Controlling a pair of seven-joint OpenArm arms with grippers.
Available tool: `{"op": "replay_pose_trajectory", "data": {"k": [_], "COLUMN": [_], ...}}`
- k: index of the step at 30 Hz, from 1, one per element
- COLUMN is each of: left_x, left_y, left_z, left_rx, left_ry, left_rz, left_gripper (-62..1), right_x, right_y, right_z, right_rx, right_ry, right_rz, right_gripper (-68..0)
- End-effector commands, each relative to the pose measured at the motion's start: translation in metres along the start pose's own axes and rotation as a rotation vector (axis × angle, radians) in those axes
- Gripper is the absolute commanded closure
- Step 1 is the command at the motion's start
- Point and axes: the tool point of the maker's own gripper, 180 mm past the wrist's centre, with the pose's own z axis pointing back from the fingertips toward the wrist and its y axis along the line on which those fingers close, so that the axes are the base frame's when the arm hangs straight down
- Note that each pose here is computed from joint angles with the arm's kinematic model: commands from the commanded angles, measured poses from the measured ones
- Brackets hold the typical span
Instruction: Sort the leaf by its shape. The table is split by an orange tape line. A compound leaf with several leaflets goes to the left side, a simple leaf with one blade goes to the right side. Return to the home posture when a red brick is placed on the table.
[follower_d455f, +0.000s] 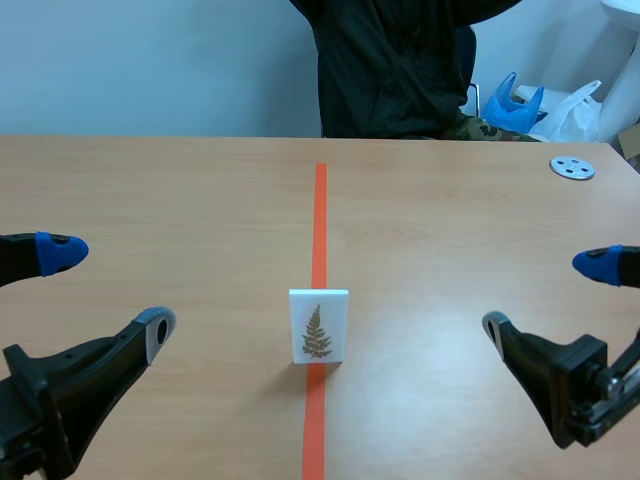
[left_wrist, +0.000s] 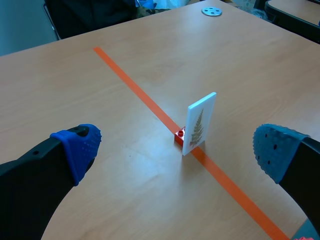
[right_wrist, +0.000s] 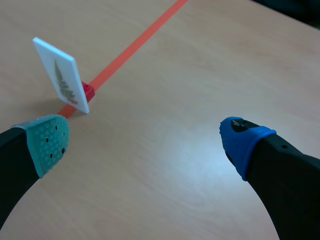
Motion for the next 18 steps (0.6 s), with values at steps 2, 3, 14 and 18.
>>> {"op": "replay_pose_trajectory", "data": {"k": [2, 3, 14, 18], "left_x": [0.009, 0.009, 0.009, 0.009], "left_y": [-0.002, -0.002, -0.002, -0.002], "left_z": [-0.001, -0.001, -0.001, -0.001], "left_rx": [-0.005, -0.005, -0.005, -0.005], "left_ry": [-0.037, -0.037, -0.037, -0.037], "left_rz": [0.003, 0.003, 0.003, 0.003], "left_gripper": [-62.3, -62.3, -62.3, -62.3], "right_x": [0.010, 0.011, 0.005, -0.006], "right_y": [-0.010, -0.012, 0.009, 0.021], "right_z": [-0.005, -0.007, -0.044, -0.062], "right_rx": [-0.016, -0.018, 0.123, 0.182], "right_ry": [-0.020, -0.019, -0.022, -0.008], "right_rz": [0.023, 0.027, 0.008, -0.004], "right_gripper": [-62.1, -62.1, -62.1, -62.1]}}
